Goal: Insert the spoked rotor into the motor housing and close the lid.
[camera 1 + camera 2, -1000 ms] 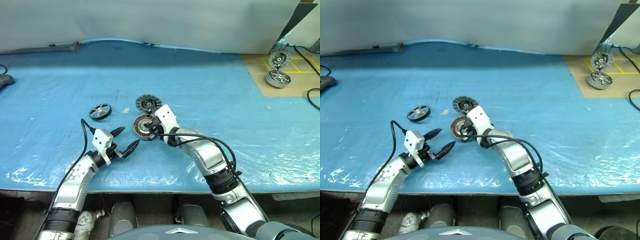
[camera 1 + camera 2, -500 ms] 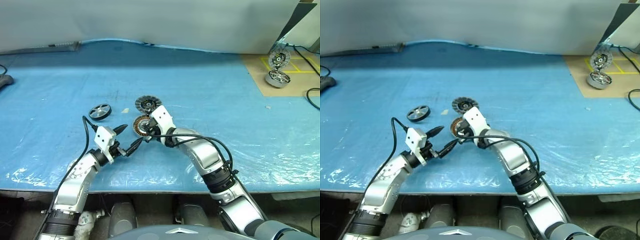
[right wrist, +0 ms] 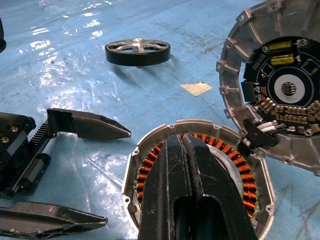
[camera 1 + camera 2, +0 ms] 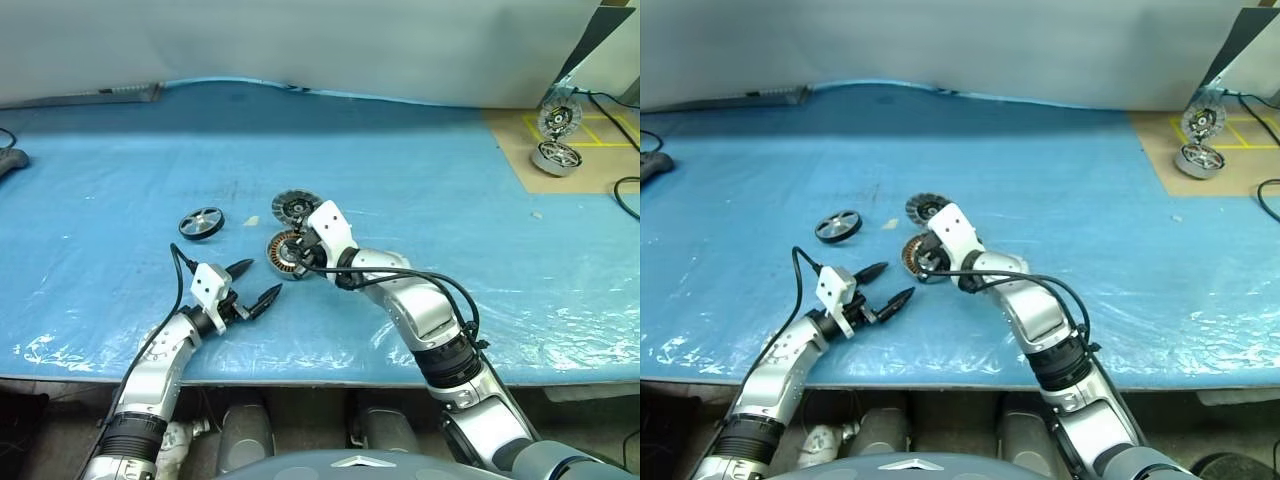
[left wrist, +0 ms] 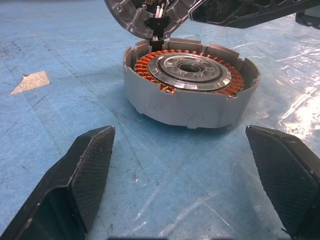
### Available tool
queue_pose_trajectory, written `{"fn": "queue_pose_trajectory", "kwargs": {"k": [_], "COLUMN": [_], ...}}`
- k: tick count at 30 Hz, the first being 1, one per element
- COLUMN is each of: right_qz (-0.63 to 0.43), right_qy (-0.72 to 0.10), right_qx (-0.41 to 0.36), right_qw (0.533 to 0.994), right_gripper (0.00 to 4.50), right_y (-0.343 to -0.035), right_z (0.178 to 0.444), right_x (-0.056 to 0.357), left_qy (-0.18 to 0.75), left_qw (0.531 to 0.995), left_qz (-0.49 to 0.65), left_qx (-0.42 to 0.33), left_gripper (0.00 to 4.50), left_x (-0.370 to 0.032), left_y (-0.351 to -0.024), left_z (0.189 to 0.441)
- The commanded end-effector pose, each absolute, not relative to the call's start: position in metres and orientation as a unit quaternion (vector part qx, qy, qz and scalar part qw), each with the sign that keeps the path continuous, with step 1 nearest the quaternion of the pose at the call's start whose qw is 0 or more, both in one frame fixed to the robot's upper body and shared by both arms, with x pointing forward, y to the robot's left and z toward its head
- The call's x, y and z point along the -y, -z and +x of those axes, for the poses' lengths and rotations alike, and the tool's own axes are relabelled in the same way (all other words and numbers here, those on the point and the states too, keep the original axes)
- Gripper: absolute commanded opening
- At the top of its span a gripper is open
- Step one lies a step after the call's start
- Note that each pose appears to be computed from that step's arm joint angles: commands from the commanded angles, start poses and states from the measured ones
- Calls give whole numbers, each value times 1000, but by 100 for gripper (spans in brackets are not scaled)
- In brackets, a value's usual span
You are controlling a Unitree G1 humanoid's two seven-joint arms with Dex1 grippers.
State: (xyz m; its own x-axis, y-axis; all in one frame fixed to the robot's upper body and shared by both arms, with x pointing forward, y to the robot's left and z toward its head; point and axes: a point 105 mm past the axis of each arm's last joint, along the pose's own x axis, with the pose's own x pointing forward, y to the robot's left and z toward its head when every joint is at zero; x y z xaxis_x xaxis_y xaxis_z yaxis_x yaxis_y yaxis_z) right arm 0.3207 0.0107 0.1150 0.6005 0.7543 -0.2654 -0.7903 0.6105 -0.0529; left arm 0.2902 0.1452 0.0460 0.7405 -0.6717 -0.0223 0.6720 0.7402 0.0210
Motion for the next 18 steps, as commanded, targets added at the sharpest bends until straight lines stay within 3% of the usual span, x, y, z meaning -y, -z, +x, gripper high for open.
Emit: {"fn": "queue_pose_trajectory", "kwargs": {"k": [1,10,18], "right_qz": [-78,-98,-62], "right_qy": [-438,-427,-442], "right_qx": [-103,-143,-76], "right_qw": [890,887,892], "right_gripper": [1,1,1], "right_y": [-116,-85,-127], "right_z": [319,321,318], "right_x": [-18,-8,-11], "left_qy": [360,362,362], "left_qw": [933,932,932], "left_qz": [19,19,22], "left_qx": [14,19,22], "left_gripper": [450,450,450], "left_x": [-151,-151,-150], "left_y": [-57,-63,-67], "left_z": [291,290,288]}}
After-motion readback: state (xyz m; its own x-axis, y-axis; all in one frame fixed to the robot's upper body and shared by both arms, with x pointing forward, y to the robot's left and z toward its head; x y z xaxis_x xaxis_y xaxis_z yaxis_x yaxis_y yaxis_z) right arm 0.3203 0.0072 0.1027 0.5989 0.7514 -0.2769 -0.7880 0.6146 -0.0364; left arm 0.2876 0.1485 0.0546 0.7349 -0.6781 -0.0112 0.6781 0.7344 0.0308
